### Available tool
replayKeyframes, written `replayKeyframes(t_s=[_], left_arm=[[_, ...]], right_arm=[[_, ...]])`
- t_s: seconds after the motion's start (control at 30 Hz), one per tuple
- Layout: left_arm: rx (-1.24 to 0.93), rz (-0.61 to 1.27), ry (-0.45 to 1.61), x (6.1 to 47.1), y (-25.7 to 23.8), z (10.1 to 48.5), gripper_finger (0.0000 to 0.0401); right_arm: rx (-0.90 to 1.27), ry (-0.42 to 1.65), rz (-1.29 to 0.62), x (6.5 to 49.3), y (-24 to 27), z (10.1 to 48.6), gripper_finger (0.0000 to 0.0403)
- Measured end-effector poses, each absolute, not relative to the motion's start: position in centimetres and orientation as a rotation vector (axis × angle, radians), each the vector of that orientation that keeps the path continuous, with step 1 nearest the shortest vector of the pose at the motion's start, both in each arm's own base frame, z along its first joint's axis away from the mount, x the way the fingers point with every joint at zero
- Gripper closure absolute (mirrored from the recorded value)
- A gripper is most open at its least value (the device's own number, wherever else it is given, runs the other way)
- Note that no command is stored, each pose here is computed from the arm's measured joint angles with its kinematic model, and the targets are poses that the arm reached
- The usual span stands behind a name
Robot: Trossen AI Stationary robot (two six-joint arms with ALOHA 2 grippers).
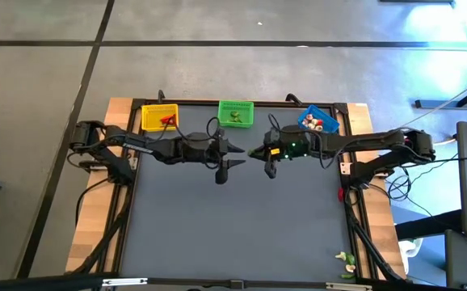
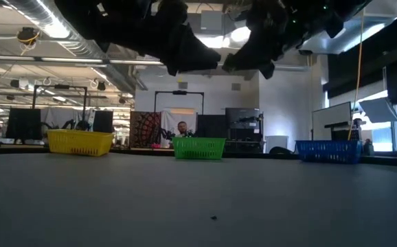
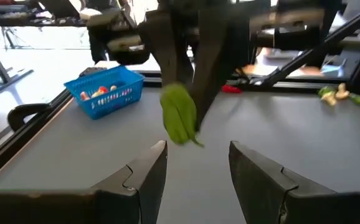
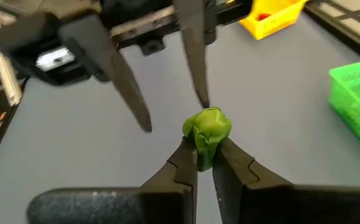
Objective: Sort produce into baskets
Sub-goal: Put the small green chili pepper into the green basket
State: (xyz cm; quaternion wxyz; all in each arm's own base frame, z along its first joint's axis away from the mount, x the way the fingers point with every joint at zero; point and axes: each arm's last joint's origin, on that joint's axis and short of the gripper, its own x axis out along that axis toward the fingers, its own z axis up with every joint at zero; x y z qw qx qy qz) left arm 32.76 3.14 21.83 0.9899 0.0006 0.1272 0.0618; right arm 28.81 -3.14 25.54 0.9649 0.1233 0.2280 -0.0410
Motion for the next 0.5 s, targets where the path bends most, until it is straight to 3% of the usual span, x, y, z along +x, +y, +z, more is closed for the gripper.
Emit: replayKeyframes(t_s=[0.3, 0.5], left_arm=[[-0.085, 0.138, 0.222, 32.8, 3.6, 22.1, 0.0236], [-0.124, 0.091, 0.193, 32.8, 3.6, 22.3, 0.0278]], right_arm=[[0.149, 0.446, -0.03, 30.0, -1.8, 24.7, 0.0372], [0.11, 0.41, -0.043, 30.2, -1.4, 25.0, 0.0372]])
